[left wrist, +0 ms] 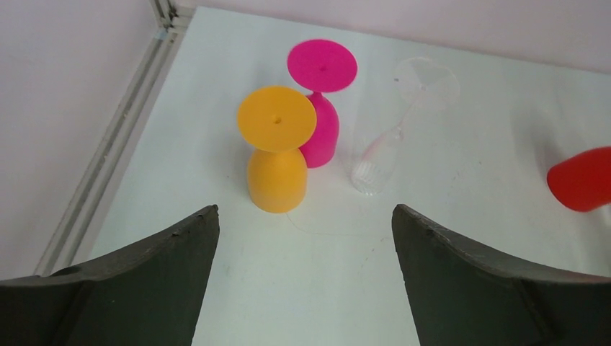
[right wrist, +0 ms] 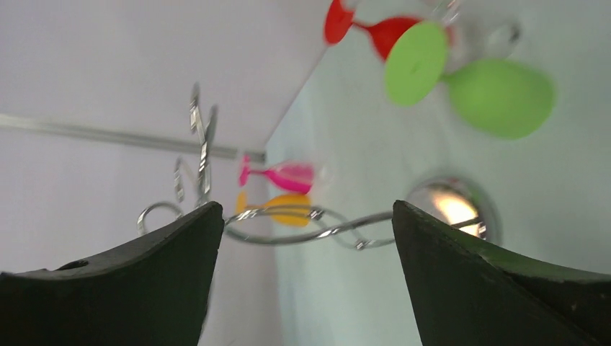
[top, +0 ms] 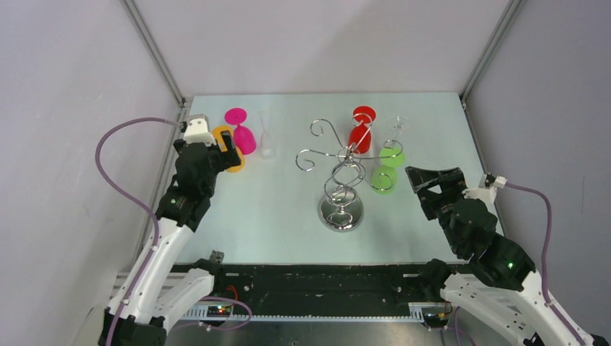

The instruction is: Place the wine glass upside down on the wine glass rack

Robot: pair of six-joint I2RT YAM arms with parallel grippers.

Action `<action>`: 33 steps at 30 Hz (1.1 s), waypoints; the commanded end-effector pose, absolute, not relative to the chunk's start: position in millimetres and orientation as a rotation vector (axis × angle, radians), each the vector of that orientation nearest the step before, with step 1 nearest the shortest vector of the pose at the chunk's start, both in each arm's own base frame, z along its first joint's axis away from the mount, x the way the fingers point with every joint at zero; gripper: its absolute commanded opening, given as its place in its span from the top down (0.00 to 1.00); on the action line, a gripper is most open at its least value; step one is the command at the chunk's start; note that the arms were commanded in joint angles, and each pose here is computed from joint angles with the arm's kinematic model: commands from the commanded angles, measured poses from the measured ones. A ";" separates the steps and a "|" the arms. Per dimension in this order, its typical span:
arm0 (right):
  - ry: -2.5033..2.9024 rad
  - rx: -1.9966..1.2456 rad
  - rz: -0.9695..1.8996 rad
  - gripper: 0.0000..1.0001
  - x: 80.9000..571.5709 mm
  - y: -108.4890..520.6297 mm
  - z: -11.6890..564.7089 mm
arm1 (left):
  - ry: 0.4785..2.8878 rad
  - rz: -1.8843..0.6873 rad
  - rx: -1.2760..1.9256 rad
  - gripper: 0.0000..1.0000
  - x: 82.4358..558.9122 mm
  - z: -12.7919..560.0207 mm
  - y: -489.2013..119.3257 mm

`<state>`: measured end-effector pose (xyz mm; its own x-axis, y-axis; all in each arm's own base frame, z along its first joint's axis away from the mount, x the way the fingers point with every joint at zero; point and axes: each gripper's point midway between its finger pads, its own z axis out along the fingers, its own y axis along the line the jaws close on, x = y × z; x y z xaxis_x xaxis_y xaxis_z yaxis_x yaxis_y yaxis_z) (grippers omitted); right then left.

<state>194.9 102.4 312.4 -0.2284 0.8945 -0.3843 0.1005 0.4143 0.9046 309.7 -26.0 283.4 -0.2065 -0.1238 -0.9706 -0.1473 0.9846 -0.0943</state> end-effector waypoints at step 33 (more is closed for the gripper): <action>1.936 0.935 1.054 0.40 337.4 67.7 181.7 | 1.857 -0.150 0.013 0.02 312.5 282.2 -85.0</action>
<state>326.1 63.7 170.8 -0.4699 0.8508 -0.2354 0.3352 0.4186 0.8440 314.4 -81.1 275.4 -0.3105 -0.0842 -0.9468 0.0530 0.9930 -0.1057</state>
